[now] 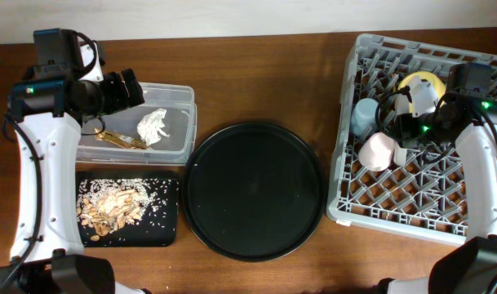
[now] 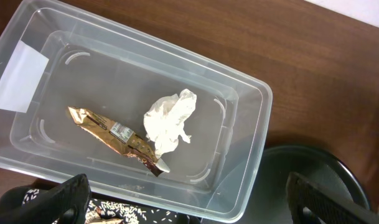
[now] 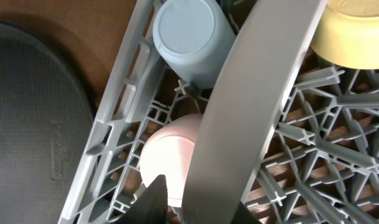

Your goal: Sort waste into correct bins and load items into the dishwasher rack

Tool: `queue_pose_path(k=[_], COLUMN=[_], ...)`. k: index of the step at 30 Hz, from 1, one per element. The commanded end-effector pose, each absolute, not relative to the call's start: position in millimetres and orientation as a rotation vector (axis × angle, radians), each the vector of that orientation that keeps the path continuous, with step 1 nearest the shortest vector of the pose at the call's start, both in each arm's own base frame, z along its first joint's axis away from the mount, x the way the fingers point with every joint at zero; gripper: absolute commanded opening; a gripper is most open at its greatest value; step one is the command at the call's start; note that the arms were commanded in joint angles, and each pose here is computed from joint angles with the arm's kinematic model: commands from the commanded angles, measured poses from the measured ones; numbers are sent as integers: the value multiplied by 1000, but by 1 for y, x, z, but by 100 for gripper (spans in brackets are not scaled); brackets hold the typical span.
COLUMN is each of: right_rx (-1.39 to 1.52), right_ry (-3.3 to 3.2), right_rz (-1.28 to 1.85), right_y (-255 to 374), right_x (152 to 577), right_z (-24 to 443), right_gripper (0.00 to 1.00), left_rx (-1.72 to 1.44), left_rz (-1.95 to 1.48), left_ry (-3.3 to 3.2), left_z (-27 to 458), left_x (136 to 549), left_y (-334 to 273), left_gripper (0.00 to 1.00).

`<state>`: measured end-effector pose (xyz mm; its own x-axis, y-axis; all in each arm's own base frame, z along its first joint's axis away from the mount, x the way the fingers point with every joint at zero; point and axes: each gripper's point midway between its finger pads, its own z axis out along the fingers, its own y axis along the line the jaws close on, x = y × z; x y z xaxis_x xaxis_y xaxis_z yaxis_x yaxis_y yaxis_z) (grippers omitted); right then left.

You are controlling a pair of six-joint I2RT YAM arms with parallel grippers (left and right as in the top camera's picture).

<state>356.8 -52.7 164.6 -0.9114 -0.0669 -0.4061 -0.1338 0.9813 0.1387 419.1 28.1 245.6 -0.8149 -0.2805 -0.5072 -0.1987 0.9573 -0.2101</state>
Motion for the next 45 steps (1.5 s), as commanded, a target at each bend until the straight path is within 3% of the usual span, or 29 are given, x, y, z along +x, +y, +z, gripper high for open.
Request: queue_pose_path(k=[1,3,4,8,11,13,16,20,24,27,28,40,43,45], right_rx=[-141,-141,-123,-44,91,109,106,149,243,248,254,472,479,478], right_ry=[2723,2722,2717,2642,2551,2512,2554,2644,2714,2733,2738,2801,2820,2823], right_rz=[221,221,220,103,43,149,241,186,15,-7,-28,-196,-205,-203], right_y=[-53,-53,-53,-69,-78,-51,6,59,78,81,79,29,27,27], right_x=[358,358,359,376,381,373,356,351,361,380,384,410,413,412], right_z=[163,163,166,208,268,308,321,293,235,190,178,102,89,89], right_gripper=[31,35,57,72,72,69,60,59,58,30,27,34,31,23], left_rx=[-354,-354,-354,-354,-354,-354,-354,-354,-353,-353,-354,-354,-354,-354], left_rz=[-196,-196,-196,-196,-196,-196,-196,-196,-195,-195,-196,-196,-196,-196], left_ry=[2544,2544,2545,2544,2544,2544,2544,2544,2544,2544,2544,2544,2544,2544], left_z=[247,247,247,247,247,247,247,247,247,247,247,247,247,247], left_x=[419,419,419,419,419,419,419,419,419,419,419,419,419,419], left_y=[30,30,30,30,30,30,30,30,30,30,30,30,30,30], left_gripper=[99,99,99,99,99,99,99,99,99,99,99,99,99,99])
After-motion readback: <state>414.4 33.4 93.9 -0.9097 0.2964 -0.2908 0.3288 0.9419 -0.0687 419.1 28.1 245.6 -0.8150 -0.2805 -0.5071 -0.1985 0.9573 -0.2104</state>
